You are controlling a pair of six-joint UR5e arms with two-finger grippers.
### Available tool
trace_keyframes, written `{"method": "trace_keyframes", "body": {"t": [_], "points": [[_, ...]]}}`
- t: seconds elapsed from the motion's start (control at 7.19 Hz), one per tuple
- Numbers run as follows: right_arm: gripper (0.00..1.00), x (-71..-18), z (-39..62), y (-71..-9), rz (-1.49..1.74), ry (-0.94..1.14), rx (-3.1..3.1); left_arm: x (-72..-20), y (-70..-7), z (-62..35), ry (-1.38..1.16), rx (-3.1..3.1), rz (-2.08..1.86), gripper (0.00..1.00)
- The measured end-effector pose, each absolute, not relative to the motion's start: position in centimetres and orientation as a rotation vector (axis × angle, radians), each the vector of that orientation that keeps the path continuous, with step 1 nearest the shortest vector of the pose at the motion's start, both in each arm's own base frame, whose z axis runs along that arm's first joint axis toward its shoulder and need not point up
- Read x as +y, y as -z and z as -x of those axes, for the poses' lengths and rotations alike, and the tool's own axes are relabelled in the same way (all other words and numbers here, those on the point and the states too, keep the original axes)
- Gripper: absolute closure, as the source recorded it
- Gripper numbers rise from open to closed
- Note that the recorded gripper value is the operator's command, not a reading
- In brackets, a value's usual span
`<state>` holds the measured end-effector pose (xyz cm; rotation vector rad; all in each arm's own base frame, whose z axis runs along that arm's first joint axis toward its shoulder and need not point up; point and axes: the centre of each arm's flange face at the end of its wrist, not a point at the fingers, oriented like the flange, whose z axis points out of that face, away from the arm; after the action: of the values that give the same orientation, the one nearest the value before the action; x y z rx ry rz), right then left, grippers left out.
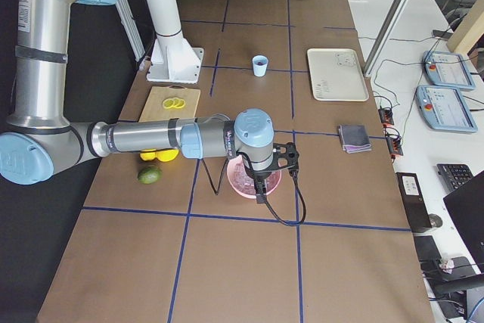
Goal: Mash ice and strawberries in cup
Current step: 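Lift the metal rod with the left gripper and carry it over the cup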
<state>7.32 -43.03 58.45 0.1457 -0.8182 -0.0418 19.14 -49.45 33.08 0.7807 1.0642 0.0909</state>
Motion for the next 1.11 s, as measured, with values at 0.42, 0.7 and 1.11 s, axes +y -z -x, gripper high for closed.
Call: {"method": "trace_keyframes", "body": {"t": [0.42, 0.7, 1.11], "points": [[0.00, -43.1, -7.3, -58.4, -0.148, 0.043, -0.818, -44.9, -25.2, -31.9, 0.023, 1.202, -1.089, 1.00], [0.00, -43.1, -7.3, -58.3, -0.151, 0.044, -0.817, -42.2, -22.7, -33.8, 0.124, 1.280, -1.258, 1.00], [0.00, -43.3, -7.4, -58.2, -0.157, 0.046, -0.813, -38.5, -23.7, -38.6, 0.229, 1.277, -1.490, 1.00]]}}
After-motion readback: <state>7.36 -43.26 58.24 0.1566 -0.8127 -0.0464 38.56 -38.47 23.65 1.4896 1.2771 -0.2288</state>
